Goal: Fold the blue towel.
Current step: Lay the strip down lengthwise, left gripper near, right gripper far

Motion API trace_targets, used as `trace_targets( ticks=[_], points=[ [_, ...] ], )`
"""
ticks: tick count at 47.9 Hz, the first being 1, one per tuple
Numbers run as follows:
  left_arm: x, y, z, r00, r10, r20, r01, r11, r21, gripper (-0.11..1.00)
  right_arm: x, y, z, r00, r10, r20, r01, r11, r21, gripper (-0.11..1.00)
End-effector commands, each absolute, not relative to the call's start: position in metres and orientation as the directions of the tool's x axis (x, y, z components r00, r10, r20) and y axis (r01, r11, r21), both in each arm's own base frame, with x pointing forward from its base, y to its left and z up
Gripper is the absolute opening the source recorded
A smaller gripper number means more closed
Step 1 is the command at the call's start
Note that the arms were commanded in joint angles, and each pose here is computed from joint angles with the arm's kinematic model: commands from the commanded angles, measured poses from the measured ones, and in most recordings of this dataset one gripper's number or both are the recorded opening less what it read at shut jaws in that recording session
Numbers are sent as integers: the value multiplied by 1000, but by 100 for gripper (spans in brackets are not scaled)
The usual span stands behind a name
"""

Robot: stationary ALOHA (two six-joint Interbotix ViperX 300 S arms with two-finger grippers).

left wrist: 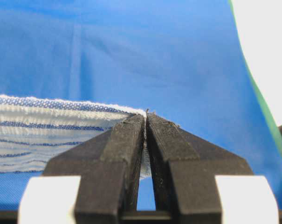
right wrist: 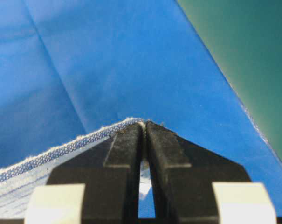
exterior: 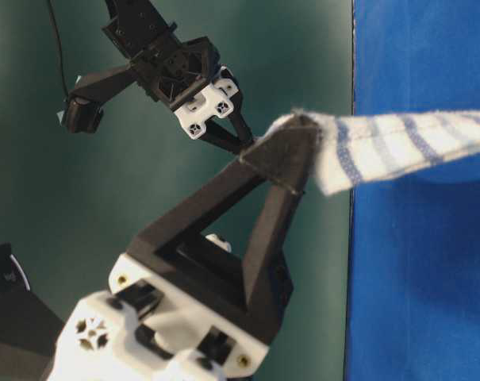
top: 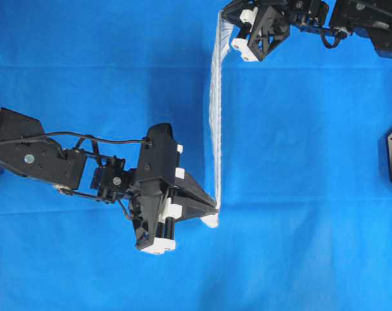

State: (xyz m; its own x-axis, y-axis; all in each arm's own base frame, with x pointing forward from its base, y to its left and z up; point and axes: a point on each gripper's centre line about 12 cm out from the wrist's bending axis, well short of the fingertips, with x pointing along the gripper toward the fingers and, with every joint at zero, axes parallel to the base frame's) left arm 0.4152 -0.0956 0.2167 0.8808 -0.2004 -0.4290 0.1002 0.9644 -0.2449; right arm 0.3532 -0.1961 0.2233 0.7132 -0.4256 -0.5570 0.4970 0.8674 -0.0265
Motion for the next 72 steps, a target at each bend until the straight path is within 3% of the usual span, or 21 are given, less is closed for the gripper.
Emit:
trace_targets(
  ticks=[1, 25, 32, 44, 56, 72],
  points=[
    [417, -105, 229, 890, -223, -397, 134, 962, -239, 2, 350, -204, 239, 724, -452, -521, 513, 858, -30, 5],
    [493, -116, 230, 914, -213, -344, 173, 975, -142, 2, 284, -189, 227, 675, -482, -559, 570, 821, -20, 5],
    [500, -117, 224, 910, -210, -357, 173, 976, -133, 2, 280, -187, 224, 670, -480, -566, 571, 821, -20, 5],
    [474, -121, 205, 876, -222, -428, 158, 971, -180, 2, 301, -199, 207, 662, -462, -590, 562, 827, -17, 5],
    [431, -126, 178, 825, -239, -512, 90, 950, -299, 2, 347, -207, 183, 682, -416, -602, 509, 861, -19, 5],
    [405, -129, 163, 798, -250, -548, 44, 931, -362, 2, 380, -200, 175, 701, -380, -604, 444, 895, -47, 5]
  ],
)
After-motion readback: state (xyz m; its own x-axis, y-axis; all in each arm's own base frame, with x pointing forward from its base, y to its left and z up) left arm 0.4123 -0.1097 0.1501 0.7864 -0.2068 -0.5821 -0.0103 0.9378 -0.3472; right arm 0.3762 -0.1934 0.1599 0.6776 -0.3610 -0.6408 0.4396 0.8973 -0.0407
